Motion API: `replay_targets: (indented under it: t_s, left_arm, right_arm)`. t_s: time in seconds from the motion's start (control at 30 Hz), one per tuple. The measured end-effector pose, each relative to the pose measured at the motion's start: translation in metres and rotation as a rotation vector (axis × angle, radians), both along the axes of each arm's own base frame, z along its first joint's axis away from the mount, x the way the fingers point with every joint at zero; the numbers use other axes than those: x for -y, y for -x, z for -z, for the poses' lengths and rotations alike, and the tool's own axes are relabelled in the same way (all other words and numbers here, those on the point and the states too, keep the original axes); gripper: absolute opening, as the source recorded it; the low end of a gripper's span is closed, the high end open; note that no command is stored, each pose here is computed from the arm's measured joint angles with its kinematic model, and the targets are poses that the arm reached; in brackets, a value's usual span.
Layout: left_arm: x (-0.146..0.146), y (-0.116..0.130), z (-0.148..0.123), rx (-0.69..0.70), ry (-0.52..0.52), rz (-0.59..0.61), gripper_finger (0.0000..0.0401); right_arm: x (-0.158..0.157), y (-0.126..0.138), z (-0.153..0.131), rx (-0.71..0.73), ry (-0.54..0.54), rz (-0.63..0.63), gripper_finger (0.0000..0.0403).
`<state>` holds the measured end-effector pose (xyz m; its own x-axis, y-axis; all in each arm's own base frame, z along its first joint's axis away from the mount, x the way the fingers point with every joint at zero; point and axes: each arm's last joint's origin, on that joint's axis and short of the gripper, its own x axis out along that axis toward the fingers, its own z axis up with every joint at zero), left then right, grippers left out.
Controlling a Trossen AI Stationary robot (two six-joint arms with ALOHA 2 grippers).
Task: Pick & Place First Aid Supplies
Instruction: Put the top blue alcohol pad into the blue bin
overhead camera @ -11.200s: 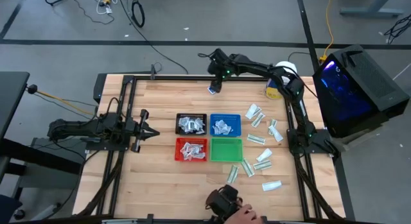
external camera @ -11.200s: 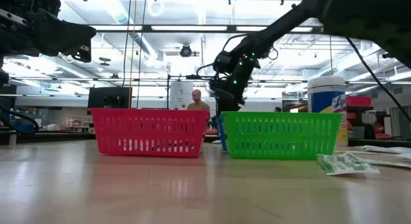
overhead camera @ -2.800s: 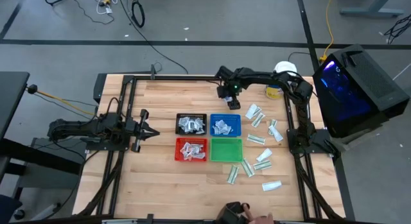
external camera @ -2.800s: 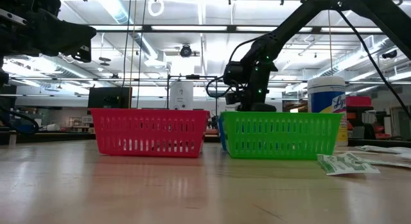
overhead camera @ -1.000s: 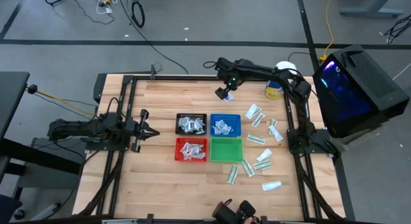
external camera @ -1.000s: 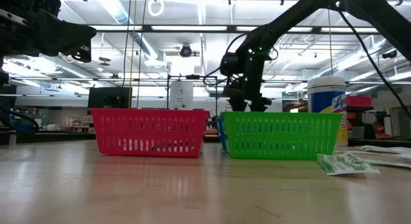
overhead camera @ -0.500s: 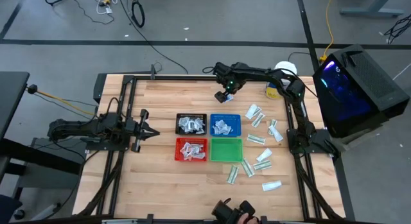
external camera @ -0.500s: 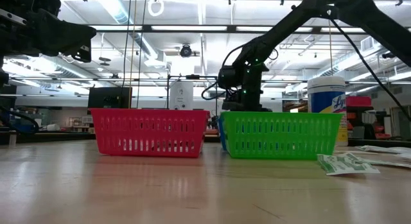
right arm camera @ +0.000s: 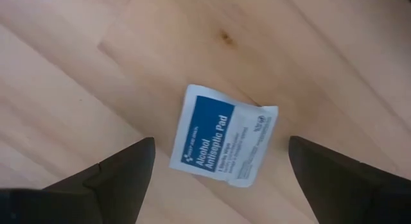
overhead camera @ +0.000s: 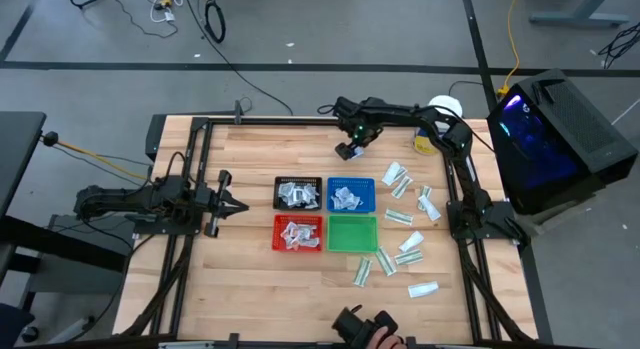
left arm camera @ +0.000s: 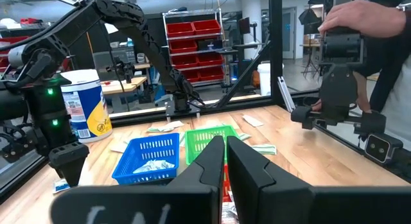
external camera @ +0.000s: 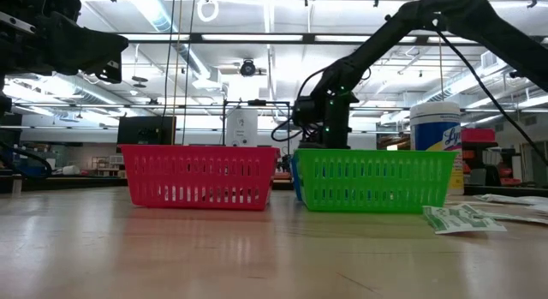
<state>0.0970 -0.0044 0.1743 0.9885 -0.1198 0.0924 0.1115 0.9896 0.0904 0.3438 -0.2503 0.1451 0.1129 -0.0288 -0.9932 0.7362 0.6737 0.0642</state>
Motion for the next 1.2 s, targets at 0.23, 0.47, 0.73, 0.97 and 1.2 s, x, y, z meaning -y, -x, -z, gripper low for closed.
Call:
replay_targets:
  t_s: [0.23, 0.47, 0.73, 0.97, 1.2]
  left_arm:
    - [0.0000, 0.0000, 0.0000, 0.000, 0.000, 0.000, 0.0025]
    - [0.0000, 0.0000, -0.0001, 0.000, 0.000, 0.000, 0.0025]
    - [0.0000, 0.0000, 0.0000, 0.000, 0.000, 0.000, 0.0025]
    - [0.0000, 0.0000, 0.0000, 0.000, 0.000, 0.000, 0.0025]
    - [0.0000, 0.0000, -0.0001, 0.000, 0.000, 0.000, 0.0025]
  right_arm:
    - [0.0003, -0.0004, -0.0001, 0.005, 0.002, -0.003, 0.0335]
    - [0.0006, -0.0005, -0.0001, 0.006, 0.005, -0.005, 0.0292]
    - [0.0005, -0.0011, 0.0034, -0.012, 0.017, -0.006, 0.0266]
    - [0.0001, -0.0013, 0.0037, -0.018, 0.022, -0.009, 0.0265]
    - [-0.0006, -0.0020, 0.0040, -0.018, 0.022, -0.010, 0.0265]
